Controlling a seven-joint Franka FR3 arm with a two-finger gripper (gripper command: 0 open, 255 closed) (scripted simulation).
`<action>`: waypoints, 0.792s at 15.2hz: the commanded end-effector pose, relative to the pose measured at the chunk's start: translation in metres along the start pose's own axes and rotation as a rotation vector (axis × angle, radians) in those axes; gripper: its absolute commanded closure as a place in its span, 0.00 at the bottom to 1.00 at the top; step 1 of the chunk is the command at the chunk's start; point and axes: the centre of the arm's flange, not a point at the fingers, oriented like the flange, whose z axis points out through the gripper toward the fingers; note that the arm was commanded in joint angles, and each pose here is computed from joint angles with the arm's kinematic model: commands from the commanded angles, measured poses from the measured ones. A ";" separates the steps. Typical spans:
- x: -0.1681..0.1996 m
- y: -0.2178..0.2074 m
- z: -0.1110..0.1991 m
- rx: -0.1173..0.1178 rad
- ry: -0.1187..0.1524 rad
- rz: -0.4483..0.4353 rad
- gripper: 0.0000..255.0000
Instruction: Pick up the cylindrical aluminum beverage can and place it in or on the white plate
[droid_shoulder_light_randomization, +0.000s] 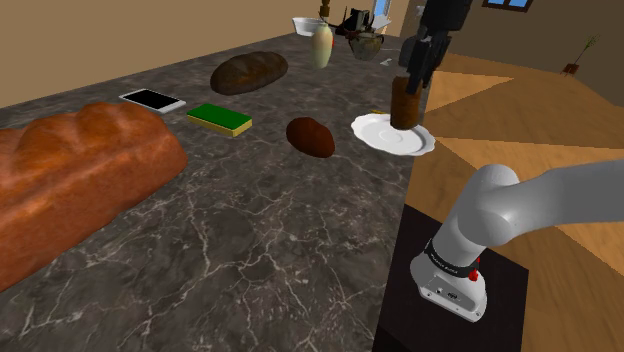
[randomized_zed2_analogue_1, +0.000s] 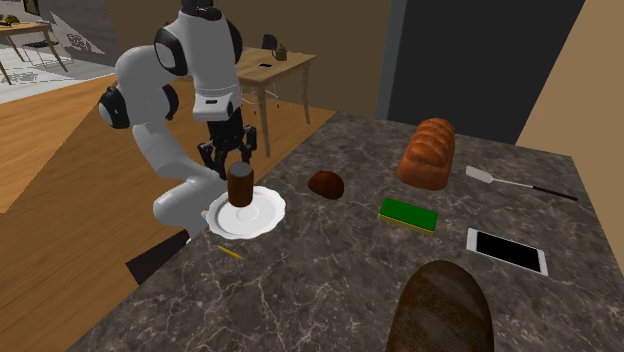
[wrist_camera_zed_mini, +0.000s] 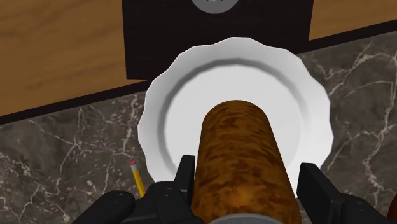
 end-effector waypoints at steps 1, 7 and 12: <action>-0.001 -0.001 0.011 0.000 0.001 0.000 1.00; -0.001 -0.001 0.024 0.000 0.001 0.000 1.00; -0.001 -0.001 0.024 0.000 0.001 0.000 0.00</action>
